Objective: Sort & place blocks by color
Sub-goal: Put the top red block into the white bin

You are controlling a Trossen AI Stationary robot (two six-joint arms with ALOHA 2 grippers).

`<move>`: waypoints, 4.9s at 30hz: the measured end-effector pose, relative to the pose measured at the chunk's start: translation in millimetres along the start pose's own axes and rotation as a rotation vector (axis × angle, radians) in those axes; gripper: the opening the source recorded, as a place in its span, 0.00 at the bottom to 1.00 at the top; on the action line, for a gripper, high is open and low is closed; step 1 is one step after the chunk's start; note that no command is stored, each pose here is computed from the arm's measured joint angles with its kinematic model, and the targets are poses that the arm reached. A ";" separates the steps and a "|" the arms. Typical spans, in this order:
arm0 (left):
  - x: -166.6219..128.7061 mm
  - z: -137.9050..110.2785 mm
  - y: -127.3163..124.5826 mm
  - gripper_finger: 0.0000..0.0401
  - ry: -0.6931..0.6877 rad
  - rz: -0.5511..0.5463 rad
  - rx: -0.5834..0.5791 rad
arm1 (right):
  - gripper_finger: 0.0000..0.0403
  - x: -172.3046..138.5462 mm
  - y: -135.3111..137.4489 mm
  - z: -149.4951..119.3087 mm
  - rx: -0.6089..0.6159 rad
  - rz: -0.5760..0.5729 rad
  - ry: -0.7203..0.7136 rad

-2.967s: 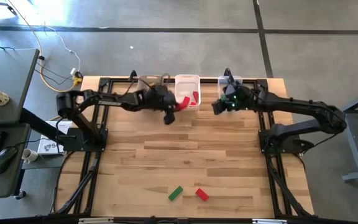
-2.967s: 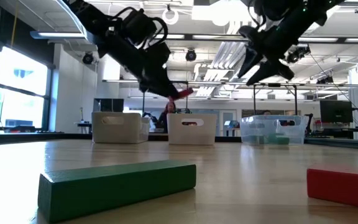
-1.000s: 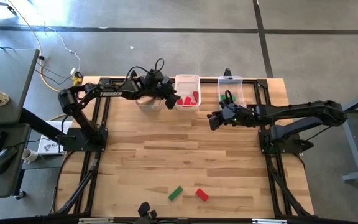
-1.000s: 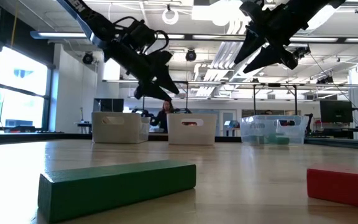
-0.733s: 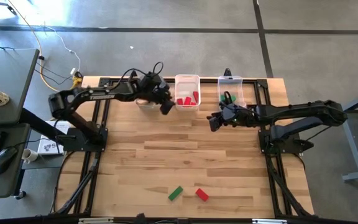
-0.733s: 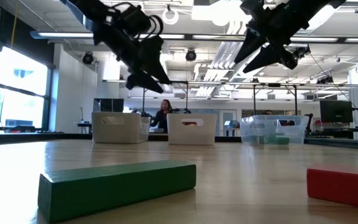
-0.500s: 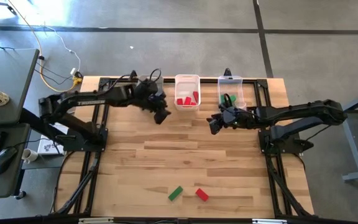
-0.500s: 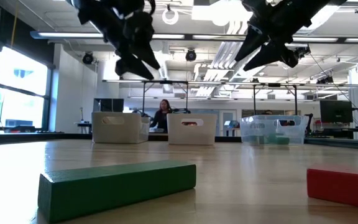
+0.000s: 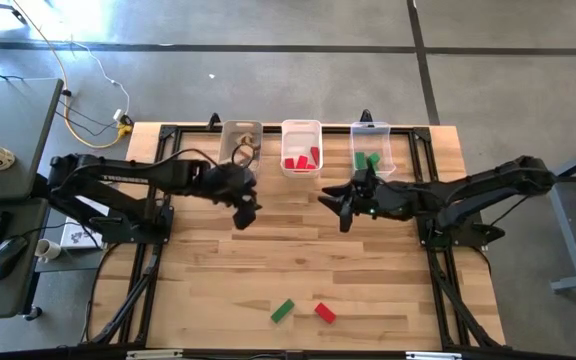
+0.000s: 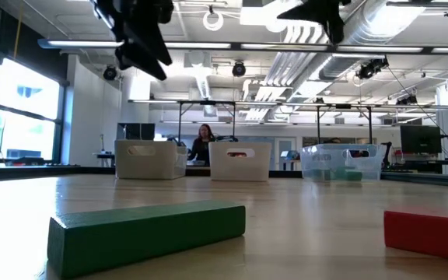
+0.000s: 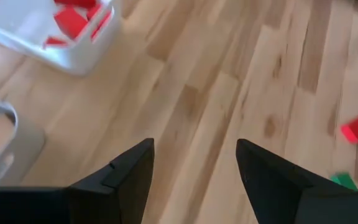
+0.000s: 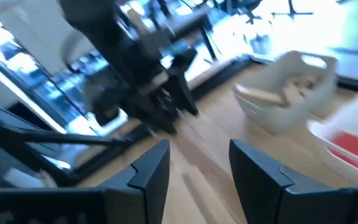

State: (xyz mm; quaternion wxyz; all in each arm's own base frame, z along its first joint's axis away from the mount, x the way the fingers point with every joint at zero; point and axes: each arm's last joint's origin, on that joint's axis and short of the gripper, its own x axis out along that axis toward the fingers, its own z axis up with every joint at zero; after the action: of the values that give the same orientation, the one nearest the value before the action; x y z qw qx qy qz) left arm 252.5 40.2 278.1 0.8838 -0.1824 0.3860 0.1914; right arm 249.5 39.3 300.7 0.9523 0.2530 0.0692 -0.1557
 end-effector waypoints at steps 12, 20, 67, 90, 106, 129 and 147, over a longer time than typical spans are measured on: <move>-42.0 -34.2 -24.7 0.53 0.060 0.025 -0.011 | 0.38 -4.0 36.7 -6.8 0.075 0.204 -0.108; -61.5 -50.4 -27.3 0.53 0.101 0.034 -0.070 | 0.38 14.4 85.2 -7.6 0.006 0.193 0.004; -65.4 -60.8 -21.6 0.53 0.126 0.177 -0.100 | 0.46 39.3 134.0 -186.1 0.074 -0.280 0.979; -65.3 -60.4 -21.7 0.53 0.121 0.178 -0.101 | 0.56 59.1 121.0 -243.2 0.180 -0.398 1.111; -65.3 -59.8 -21.2 0.53 0.102 0.196 -0.097 | 0.31 57.1 110.6 -246.4 0.201 -0.553 1.072; -49.6 -60.0 -26.0 0.53 0.129 0.258 -0.045 | 0.28 54.9 90.4 -236.8 0.126 -0.738 1.111; -37.6 -63.8 -34.6 0.53 0.214 0.216 -0.114 | 0.24 68.3 118.8 -194.0 -0.015 -0.670 1.045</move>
State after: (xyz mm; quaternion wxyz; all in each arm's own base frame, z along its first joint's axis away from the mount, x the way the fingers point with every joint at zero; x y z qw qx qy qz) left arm 206.3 -27.0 271.9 0.8001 -0.2088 0.4838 0.2866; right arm 343.0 216.9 173.8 0.6936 0.2537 0.6031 -0.3013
